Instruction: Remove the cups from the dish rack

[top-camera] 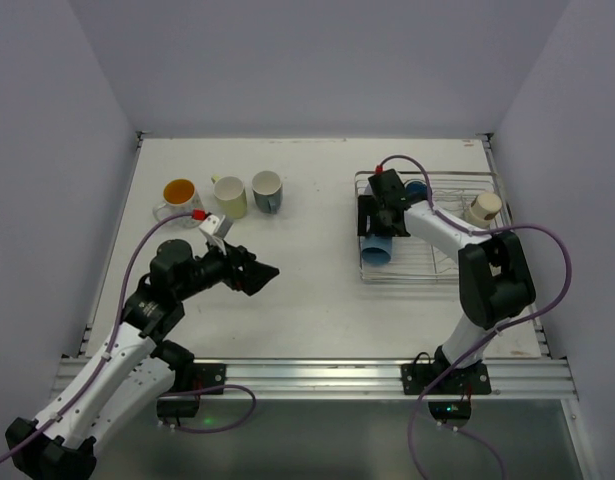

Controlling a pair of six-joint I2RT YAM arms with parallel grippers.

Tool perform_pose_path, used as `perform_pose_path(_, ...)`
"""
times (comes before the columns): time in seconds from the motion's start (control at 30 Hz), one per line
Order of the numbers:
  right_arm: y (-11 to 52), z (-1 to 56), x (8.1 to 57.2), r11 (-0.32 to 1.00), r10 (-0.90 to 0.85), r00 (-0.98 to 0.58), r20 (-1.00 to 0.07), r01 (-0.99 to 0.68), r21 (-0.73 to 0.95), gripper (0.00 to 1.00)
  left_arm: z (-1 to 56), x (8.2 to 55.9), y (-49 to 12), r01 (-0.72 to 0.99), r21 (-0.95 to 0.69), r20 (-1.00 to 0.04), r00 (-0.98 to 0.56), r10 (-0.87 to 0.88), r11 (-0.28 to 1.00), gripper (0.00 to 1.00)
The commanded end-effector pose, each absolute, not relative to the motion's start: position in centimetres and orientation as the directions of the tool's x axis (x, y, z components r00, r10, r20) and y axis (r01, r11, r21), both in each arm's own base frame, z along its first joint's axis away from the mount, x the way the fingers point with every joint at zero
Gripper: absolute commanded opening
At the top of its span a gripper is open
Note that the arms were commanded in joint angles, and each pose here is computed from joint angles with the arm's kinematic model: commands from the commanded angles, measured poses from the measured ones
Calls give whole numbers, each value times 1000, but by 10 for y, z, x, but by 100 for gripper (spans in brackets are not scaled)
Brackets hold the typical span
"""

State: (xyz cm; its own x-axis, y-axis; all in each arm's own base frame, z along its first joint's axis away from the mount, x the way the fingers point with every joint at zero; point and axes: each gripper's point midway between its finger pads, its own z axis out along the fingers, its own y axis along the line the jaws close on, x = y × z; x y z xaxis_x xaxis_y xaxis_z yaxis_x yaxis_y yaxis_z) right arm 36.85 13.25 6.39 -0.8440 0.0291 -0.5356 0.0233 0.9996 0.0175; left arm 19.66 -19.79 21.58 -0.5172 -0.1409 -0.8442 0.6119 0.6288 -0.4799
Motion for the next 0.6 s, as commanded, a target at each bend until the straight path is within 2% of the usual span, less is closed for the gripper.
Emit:
perform_pose_path(0.0,138,76,375,999,18,-842,-540,-6,44,85,223,194,-204,645,-486,-849,-507,-146,590,91)
perform_pose_path(0.03,138,77,373,999,19,-841,-540,-8,47,85,223,194,-205,642,-492,-846,-513,-146,588,91)
perform_pose_path(0.07,138,80,373,999,23,-839,-543,-8,54,80,224,194,-206,644,-496,-843,-517,-147,582,91)
perform_pose_path(0.13,136,92,373,998,39,-816,-576,2,64,64,226,192,-210,650,-510,-836,-529,-147,563,91)
perform_pose_path(0.17,135,97,373,997,51,-804,-592,12,70,49,227,192,-211,652,-516,-833,-532,-149,556,91)
perform_pose_path(0.3,128,142,375,988,146,-691,-708,61,144,35,228,187,-218,654,-559,-809,-566,-161,509,91)
perform_pose_path(0.57,127,192,362,923,366,-480,-798,80,375,32,247,179,-235,678,-632,-773,-583,-250,375,86)
